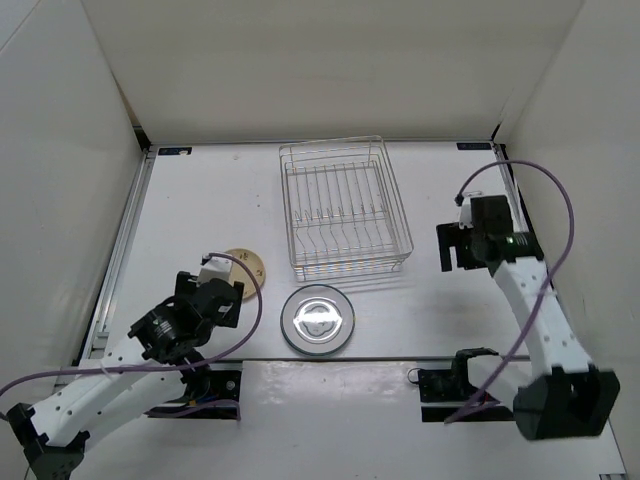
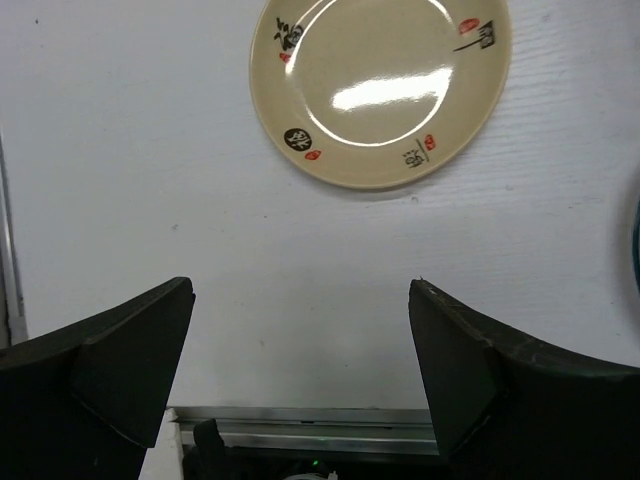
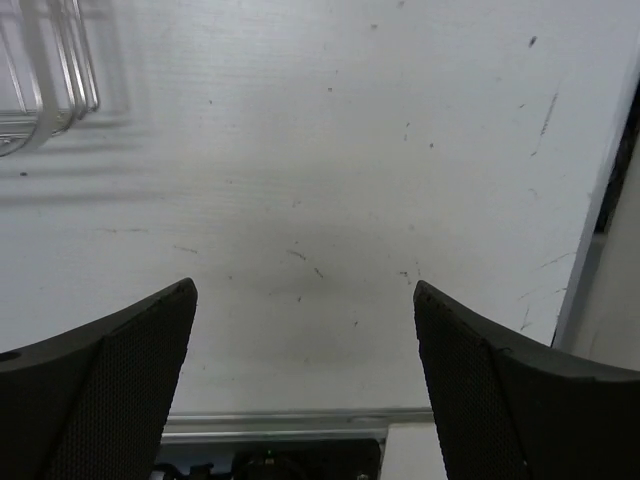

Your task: Unload the plates from the dish rack

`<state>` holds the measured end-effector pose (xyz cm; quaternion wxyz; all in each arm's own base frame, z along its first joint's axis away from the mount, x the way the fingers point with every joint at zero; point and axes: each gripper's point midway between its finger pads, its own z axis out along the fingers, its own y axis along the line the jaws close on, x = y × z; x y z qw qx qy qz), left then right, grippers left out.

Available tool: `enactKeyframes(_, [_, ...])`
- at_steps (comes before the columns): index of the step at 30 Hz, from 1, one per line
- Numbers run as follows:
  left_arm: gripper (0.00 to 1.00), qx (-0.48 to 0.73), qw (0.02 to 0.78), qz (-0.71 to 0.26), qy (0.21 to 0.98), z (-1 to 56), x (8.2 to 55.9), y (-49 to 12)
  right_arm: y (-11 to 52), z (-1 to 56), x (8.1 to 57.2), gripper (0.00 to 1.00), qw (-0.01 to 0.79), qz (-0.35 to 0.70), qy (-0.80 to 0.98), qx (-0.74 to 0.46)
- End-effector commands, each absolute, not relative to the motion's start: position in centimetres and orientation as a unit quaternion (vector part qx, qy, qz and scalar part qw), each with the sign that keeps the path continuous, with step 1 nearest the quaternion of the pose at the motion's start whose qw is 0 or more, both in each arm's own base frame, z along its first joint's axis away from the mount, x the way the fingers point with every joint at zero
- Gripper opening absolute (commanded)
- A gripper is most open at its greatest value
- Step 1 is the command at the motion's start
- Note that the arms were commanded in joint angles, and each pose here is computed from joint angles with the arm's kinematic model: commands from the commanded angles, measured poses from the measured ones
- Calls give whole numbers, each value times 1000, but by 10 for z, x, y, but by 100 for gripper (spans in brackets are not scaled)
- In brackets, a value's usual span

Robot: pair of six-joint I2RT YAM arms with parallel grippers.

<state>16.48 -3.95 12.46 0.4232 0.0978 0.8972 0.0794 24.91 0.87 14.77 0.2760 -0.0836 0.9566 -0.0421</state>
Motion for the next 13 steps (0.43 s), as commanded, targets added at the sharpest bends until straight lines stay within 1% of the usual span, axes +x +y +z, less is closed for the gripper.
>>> enactKeyframes(1, [99, 95, 419, 117, 895, 128, 174, -32, 8, 186, 258, 90, 404, -39, 910, -84])
enactKeyframes(3, [99, 90, 408, 121, 900, 124, 176, -31, -3, 192, 262, 90, 433, -70, 896, -77])
enactKeyframes(4, [99, 88, 403, 121, 903, 123, 176, -30, -7, 185, 256, 90, 434, -80, 893, -82])
enactKeyframes(5, [99, 87, 398, 113, 906, 120, 175, -33, -4, 187, 258, 90, 441, -74, 890, -86])
enactKeyframes(8, [99, 64, 390, 108, 912, 113, 177, -28, 0, 174, 256, 90, 417, -61, 903, -88])
enactKeyframes(9, [99, 34, 403, 104, 908, 116, 182, -23, 5, 168, 254, 90, 404, -46, 909, -92])
enactKeyframes(10, [99, 30, 394, 106, 913, 105, 179, -21, 7, 164, 253, 90, 397, -42, 911, -103])
enactKeyframes(13, [99, -10, 427, 97, 899, 102, 193, -14, 1, 160, 257, 90, 380, -56, 920, -82])
